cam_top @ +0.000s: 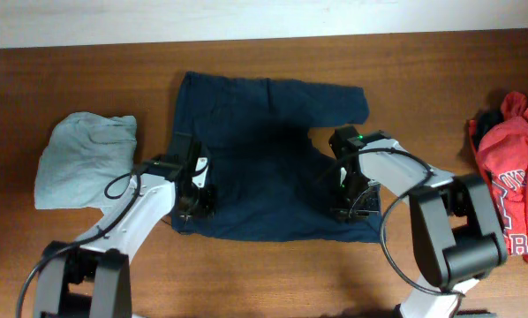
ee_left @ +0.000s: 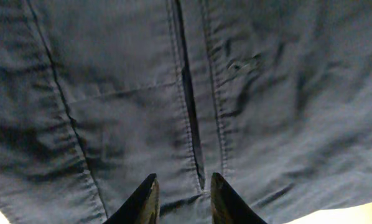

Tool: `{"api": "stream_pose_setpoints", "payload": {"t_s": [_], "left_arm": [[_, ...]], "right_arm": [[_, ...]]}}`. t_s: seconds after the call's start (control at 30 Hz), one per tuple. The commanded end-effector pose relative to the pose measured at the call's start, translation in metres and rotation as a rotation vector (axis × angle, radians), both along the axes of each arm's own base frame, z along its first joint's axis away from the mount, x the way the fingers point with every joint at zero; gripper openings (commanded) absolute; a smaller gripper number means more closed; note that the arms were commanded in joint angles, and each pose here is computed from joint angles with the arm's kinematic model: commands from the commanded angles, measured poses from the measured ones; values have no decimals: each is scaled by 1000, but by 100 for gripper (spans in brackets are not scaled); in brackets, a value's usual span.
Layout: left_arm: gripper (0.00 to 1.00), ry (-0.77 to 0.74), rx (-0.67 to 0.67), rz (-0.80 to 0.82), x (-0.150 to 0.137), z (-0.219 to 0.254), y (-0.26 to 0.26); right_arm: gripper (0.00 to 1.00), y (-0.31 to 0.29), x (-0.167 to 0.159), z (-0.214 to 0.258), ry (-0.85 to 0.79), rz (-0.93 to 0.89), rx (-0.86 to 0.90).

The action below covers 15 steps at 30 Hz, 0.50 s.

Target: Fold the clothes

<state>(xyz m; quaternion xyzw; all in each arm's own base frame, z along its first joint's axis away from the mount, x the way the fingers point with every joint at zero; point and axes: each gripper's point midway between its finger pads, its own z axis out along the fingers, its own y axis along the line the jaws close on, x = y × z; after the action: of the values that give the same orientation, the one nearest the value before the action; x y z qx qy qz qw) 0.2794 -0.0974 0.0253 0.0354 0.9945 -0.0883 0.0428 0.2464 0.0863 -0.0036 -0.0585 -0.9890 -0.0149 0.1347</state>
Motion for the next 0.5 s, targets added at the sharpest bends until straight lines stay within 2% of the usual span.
{"api": "stream_pose_setpoints", "payload": {"t_s": [0.0, 0.07, 0.13, 0.3, 0.47], "left_arm": [[22, 85, 1, 16, -15, -15, 1], [14, 113, 7, 16, -20, -19, 3], [1, 136, 0, 17, -25, -21, 2], [0, 209, 15, 96, -43, -28, 6], [1, 295, 25, 122, -66, -30, 9]], "right_arm": [[19, 0, -8, -8, 39, -10, -2], [16, -3, -12, -9, 56, -18, -7], [13, -8, -17, -9, 77, -32, -12], [8, -26, -43, -11, 176, -118, -35], [4, -26, -73, -16, 269, -199, 31]]}}
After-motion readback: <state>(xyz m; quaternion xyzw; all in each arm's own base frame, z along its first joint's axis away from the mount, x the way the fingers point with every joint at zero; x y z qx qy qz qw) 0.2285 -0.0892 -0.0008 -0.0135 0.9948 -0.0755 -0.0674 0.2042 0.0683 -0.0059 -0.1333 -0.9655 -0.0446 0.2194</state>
